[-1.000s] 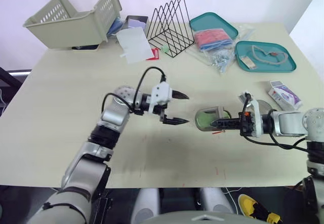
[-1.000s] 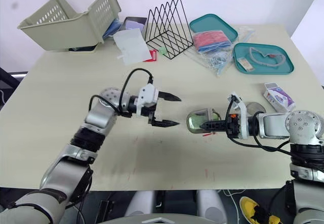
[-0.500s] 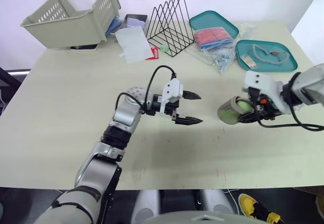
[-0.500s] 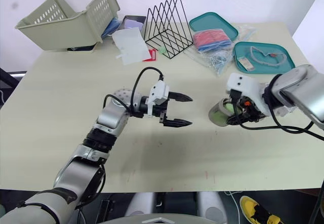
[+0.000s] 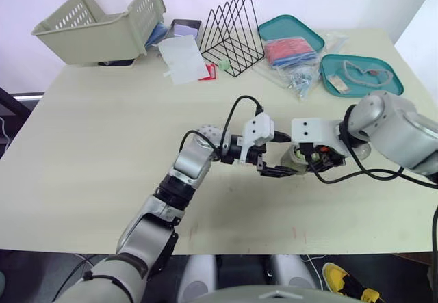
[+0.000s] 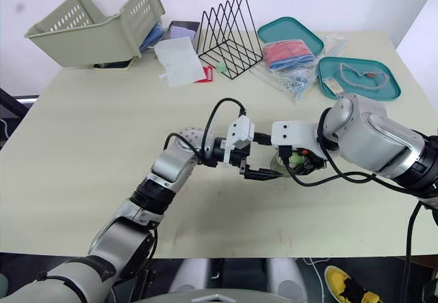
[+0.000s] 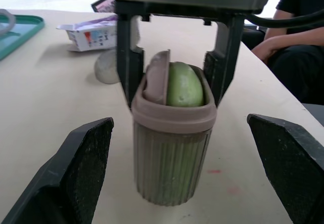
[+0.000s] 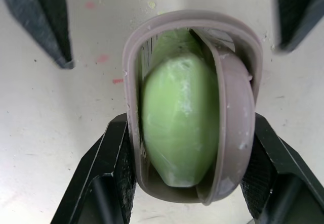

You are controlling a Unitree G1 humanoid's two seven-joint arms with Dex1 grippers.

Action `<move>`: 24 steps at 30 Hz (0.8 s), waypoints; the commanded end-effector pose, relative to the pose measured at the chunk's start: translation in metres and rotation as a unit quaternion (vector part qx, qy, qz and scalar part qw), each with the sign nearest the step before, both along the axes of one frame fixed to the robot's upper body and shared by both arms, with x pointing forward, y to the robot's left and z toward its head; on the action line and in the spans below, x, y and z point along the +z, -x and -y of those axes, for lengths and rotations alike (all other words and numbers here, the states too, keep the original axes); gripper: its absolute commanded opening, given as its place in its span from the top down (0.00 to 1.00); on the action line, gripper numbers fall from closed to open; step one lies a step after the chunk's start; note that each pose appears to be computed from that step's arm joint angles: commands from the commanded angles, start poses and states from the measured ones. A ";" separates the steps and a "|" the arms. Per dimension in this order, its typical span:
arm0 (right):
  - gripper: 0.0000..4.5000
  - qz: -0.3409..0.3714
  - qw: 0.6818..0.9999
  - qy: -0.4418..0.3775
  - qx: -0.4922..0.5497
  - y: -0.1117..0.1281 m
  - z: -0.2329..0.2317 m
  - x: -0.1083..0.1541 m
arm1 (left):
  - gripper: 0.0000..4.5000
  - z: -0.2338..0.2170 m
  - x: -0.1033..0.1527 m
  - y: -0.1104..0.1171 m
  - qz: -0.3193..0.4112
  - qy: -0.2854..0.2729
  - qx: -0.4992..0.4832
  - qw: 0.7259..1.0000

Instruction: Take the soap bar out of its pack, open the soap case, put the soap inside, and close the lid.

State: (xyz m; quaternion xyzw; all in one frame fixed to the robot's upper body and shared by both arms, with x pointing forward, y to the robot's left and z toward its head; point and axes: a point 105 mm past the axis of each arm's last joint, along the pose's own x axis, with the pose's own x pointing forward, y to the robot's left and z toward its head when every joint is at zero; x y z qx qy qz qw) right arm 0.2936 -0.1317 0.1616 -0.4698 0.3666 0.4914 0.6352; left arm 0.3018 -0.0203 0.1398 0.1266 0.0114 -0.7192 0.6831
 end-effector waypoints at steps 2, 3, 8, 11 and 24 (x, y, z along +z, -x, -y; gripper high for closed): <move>0.54 0.012 1.000 0.007 0.010 -0.004 0.000 0.002 | 0.00 0.004 0.013 -0.003 0.018 0.015 0.001 1.000; 0.54 0.011 1.000 0.006 0.012 -0.004 -0.001 0.002 | 0.00 0.005 0.013 -0.004 0.018 0.016 0.001 1.000; 0.54 0.011 1.000 0.005 0.016 -0.005 -0.003 0.003 | 0.00 0.007 0.009 -0.004 0.027 0.005 -0.003 1.000; 0.54 0.011 1.000 0.005 0.017 -0.006 -0.003 0.003 | 0.00 0.008 0.009 -0.004 0.029 0.004 -0.002 1.000; 0.54 0.021 1.000 0.002 0.020 -0.009 -0.006 0.006 | 0.09 0.013 0.006 -0.009 0.045 -0.003 0.003 0.999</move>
